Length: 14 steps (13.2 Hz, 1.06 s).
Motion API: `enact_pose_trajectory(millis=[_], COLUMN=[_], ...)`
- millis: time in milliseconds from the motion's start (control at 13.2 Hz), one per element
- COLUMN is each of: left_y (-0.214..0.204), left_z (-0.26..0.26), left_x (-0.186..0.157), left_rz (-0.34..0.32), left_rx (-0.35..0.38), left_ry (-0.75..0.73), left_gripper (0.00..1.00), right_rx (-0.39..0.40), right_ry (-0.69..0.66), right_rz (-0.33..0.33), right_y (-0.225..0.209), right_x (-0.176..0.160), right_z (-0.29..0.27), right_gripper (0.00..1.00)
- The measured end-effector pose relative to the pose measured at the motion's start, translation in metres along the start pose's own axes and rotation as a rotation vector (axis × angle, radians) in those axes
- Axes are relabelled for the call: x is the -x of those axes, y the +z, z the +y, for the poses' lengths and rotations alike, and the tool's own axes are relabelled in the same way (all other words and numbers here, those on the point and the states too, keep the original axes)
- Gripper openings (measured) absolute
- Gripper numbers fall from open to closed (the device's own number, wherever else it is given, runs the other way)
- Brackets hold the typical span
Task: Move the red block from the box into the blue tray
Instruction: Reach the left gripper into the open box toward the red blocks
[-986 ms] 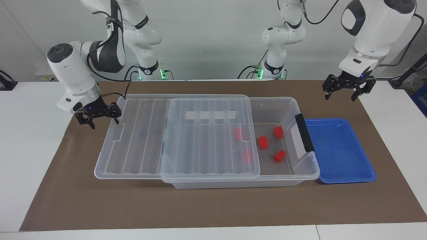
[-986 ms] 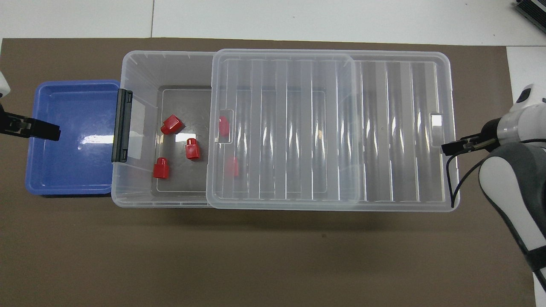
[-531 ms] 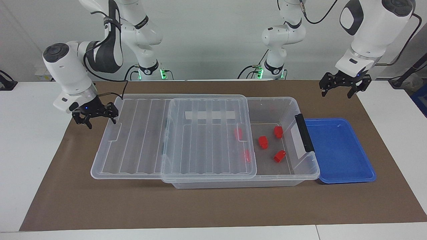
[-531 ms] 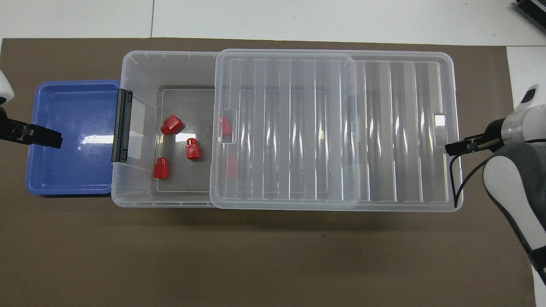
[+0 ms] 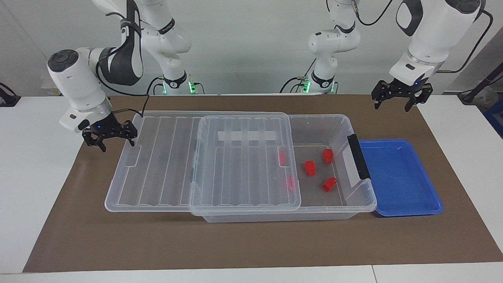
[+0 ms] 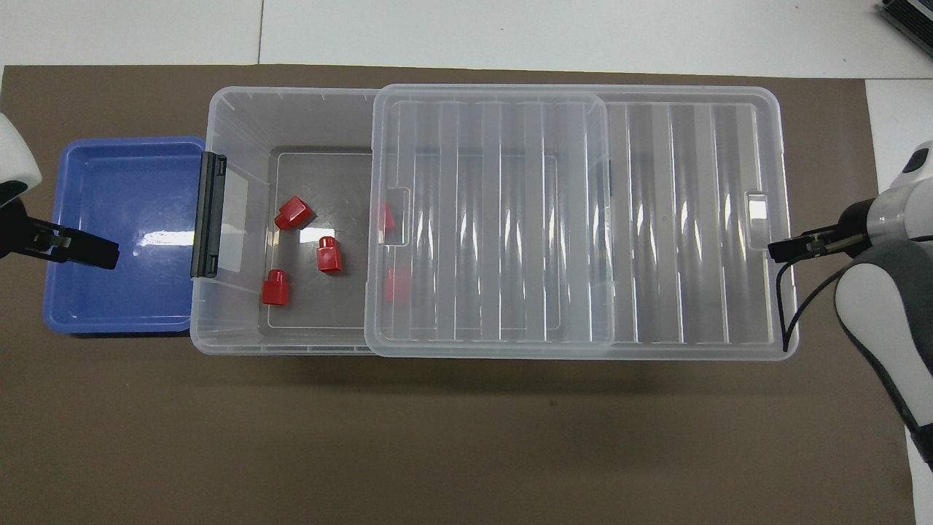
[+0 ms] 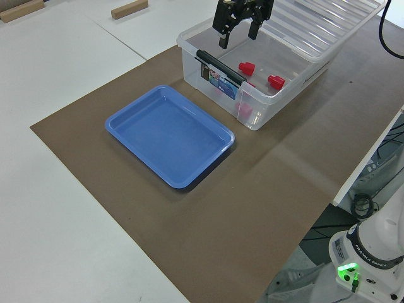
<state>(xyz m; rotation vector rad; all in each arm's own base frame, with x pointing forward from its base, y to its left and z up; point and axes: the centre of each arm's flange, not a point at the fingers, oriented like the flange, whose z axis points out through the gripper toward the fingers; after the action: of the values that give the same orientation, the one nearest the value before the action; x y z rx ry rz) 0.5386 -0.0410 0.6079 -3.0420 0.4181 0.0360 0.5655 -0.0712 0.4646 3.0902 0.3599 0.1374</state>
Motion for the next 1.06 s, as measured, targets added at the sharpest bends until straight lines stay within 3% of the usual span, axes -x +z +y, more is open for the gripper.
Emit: enact_pose_trajectory(millis=[304, 531, 835, 1062], left_y=[0.0, 0.019, 0.108, 0.193], left_z=[0.067, 0.136, 0.177, 0.177], left_x=[-0.021, -0.036, -0.08, -0.071], left_rz=[0.103, 0.153, 0.207, 0.208], left_rx=[0.031, 0.057, 0.109, 0.117], left_ry=[-0.244, -0.298, -0.307, -0.312], left_gripper=[1.0, 1.0, 1.0, 1.0], right_rx=[-0.001, -0.005, -0.004, 0.005], right_ry=[0.131, 0.238, 0.302, 0.338], right_rz=[0.001, 0.001, -0.017, -0.038], right_y=[-0.029, -0.05, -0.097, -0.138], right_x=[-0.005, -0.011, -0.018, -0.02], right_z=[-0.013, -0.044, -0.059, -0.064], right_gripper=[1.0, 1.0, 1.0, 1.0])
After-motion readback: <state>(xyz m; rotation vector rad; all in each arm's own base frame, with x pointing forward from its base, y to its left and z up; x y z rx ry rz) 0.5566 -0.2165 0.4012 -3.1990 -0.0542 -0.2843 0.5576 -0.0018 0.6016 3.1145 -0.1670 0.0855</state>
